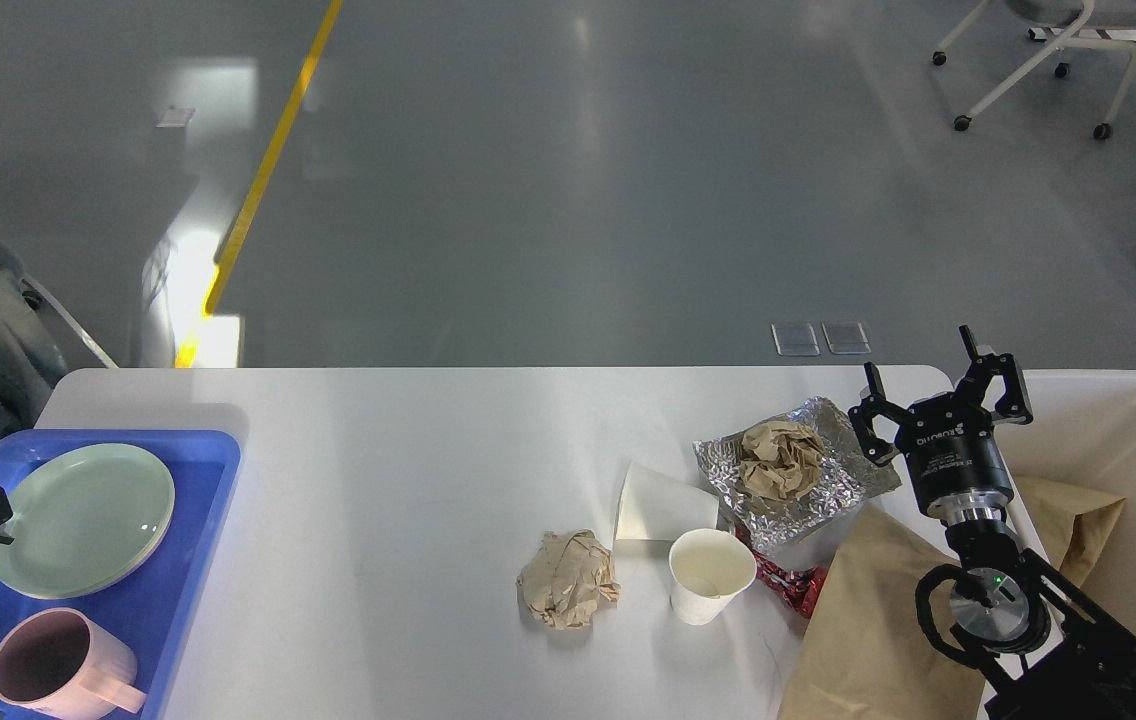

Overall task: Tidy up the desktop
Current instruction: 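Open the left gripper and raise it off the stacked plates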

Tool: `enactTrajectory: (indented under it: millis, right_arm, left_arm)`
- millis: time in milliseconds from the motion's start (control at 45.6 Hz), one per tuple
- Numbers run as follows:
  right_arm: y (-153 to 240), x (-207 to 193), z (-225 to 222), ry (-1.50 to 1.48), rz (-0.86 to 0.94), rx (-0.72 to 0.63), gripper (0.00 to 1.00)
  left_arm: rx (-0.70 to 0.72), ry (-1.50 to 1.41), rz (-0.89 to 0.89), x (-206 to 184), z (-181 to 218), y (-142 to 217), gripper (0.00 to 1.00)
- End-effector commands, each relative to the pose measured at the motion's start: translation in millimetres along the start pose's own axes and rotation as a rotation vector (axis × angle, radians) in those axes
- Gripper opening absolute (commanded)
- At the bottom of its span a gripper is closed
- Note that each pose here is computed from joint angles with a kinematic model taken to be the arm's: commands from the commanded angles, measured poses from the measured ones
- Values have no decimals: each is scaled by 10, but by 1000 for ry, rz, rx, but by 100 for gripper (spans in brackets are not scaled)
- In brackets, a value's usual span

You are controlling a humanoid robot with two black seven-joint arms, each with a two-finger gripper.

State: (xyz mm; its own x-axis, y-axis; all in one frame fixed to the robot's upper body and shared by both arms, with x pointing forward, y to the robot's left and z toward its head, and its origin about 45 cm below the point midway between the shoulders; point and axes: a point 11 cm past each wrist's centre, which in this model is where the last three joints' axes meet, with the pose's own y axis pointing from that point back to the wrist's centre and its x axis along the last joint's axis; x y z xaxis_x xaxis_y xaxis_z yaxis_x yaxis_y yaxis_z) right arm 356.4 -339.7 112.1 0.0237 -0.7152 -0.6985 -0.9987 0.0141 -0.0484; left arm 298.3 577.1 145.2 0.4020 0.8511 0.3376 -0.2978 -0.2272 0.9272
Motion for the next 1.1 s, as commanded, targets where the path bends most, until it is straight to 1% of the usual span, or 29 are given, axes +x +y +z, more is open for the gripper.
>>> enactTrajectory:
  millis: [0,285,395,482,592,658,746,855,965,1075]
  right_arm:
    - [0,-1,1,0,0,-1,100]
    - [1,4,0,1,1,0,100]
    - [1,4,1,1,1,-1,100]
    - [1,4,1,1,1,-1,100]
    - [1,4,1,1,1,-1,100]
    - [1,4,1,1,1,-1,100]
    - [1,4,1,1,1,-1,100]
    - [1,4,1,1,1,-1,100]
    - [1,4,1,1,1,-1,100]
    - [1,4,1,1,1,-1,100]
  left_arm:
    - [-1,1,9,12,2,3,68]
    - [-18,8,17,82,55,67,84]
    - [-61,6,22,142,258,163,92]
    - [-113,14,4,167,450,265,95]
    - [-210,73,-41,157,614,348,96]
    - [-245,102,-67,143,671,382,96]
    - [-312,142,-75,177,760,441,96]
    - [-365,194,-76,186,818,447,96]
    - [-446,269,-115,114,918,427,96]
    - [-608,400,-163,105,1158,518,96]
